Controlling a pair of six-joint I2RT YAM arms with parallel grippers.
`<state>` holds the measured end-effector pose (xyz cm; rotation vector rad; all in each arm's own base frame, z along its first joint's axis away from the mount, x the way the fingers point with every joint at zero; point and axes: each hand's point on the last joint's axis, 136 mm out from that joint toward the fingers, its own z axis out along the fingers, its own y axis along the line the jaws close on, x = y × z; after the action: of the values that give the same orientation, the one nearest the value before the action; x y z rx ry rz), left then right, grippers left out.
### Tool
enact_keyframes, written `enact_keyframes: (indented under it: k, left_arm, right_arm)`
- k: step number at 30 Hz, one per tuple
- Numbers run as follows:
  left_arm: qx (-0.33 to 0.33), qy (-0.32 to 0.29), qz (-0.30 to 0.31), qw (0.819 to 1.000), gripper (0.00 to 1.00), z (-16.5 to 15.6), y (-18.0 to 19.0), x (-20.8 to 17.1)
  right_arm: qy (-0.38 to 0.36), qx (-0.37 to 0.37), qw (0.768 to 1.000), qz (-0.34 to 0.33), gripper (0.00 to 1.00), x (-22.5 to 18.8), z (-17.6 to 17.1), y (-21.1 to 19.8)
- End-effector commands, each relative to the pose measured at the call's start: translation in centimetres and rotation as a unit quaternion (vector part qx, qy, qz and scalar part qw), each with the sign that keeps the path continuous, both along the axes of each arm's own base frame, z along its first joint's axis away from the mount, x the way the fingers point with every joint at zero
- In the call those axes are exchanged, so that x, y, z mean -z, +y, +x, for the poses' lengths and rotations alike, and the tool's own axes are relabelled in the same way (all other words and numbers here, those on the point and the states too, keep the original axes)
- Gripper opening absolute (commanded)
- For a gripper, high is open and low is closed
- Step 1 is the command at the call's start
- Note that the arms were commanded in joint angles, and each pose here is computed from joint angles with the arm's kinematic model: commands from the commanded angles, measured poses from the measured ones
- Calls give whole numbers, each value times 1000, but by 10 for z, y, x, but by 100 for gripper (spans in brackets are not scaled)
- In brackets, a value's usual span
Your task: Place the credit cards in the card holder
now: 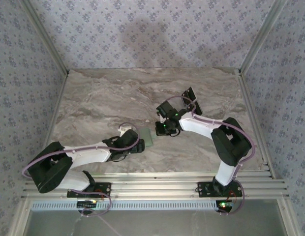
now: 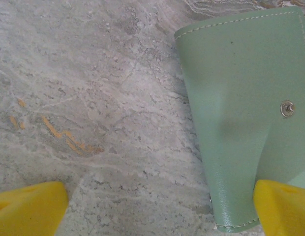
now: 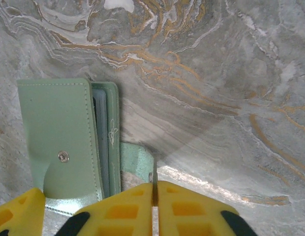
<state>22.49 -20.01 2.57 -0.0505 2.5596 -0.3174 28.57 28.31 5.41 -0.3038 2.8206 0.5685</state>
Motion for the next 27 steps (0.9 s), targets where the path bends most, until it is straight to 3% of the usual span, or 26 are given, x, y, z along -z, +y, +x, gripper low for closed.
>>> enact_keyframes:
  k: [1,9,14,27]
  left_arm:
    - [4,35,15,999,99,-11,11,23]
    - [7,37,12,999,99,-11,9,25]
    - [7,37,11,999,99,-12,9,27]
    - [13,40,3,999,98,-12,7,29]
  right_arm:
    - [-3,-1,1000,-1,9,-1,7,1]
    - [4,-1,1000,4,11,4,8,2]
    - [5,-4,1000,15,0,2,7,5]
    - [-9,-31,996,89,0,-41,-6,37]
